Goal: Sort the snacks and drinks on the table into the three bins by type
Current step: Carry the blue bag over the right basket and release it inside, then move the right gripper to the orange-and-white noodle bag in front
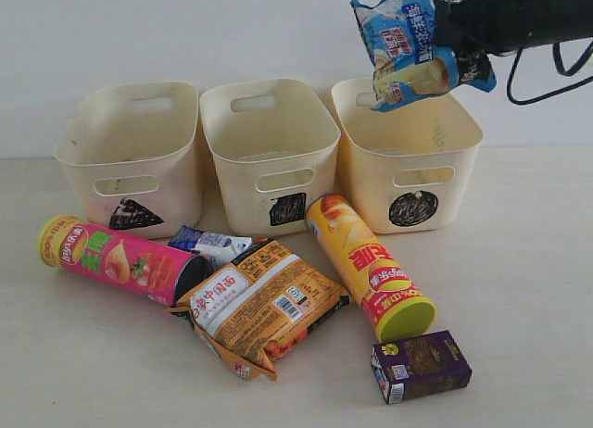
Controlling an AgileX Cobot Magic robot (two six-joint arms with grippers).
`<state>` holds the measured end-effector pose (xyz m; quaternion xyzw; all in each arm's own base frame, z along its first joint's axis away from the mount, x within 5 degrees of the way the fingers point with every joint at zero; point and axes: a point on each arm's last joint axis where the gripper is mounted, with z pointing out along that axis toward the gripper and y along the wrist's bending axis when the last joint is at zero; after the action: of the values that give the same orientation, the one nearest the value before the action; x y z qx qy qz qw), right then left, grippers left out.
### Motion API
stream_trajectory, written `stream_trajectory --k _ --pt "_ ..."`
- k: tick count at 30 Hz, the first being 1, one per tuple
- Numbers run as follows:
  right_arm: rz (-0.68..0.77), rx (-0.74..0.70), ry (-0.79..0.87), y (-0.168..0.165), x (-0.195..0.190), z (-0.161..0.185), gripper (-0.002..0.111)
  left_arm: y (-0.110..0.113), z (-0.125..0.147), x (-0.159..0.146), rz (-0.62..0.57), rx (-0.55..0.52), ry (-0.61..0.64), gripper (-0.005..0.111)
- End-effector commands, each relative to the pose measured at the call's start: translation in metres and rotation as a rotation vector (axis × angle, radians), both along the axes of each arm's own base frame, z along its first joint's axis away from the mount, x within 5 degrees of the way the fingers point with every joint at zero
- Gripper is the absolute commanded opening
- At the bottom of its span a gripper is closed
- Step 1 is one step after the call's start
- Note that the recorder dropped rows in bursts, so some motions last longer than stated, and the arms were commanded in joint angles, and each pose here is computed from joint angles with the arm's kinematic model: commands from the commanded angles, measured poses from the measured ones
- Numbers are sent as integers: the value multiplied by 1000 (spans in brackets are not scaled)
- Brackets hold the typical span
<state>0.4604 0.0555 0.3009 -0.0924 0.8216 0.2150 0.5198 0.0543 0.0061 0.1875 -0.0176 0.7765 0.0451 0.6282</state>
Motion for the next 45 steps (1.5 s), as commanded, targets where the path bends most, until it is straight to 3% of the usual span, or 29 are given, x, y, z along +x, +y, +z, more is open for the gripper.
stream_trajectory --k 1,11,19,24,27,28,30,31,37,40,43,45 --pt "-94 -99 -86 13 10 -5 0 0 -1 0 0 5 -4 4" --pt "-118 -298 -146 43 21 -34 0 0 -1 0 0 5 -4 4" --pt "-140 -327 -118 43 27 -55 2 0 -1 0 0 5 -4 4" --pt "-125 -325 -98 44 29 -63 30 0 -1 0 0 5 -4 4" --pt "-112 -321 -86 46 29 -67 56 0 -1 0 0 5 -4 4" --pt "-112 -321 -86 46 29 -67 71 0 -1 0 0 5 -4 4" --pt "-108 -330 -92 46 29 -66 85 0 -1 0 0 5 -4 4" --pt "-109 -329 -96 46 28 -64 85 0 -1 0 0 5 -4 4" --pt "-44 -289 -143 50 16 -31 82 0 -1 0 0 5 -4 4" --pt "30 -277 -146 56 9 -21 56 0 -1 0 0 5 -4 4" --pt "172 -315 -137 63 -1 -18 0 0 -1 0 0 5 -4 4" --pt "208 -339 -138 64 -5 -15 0 0 -1 0 0 5 -4 4"
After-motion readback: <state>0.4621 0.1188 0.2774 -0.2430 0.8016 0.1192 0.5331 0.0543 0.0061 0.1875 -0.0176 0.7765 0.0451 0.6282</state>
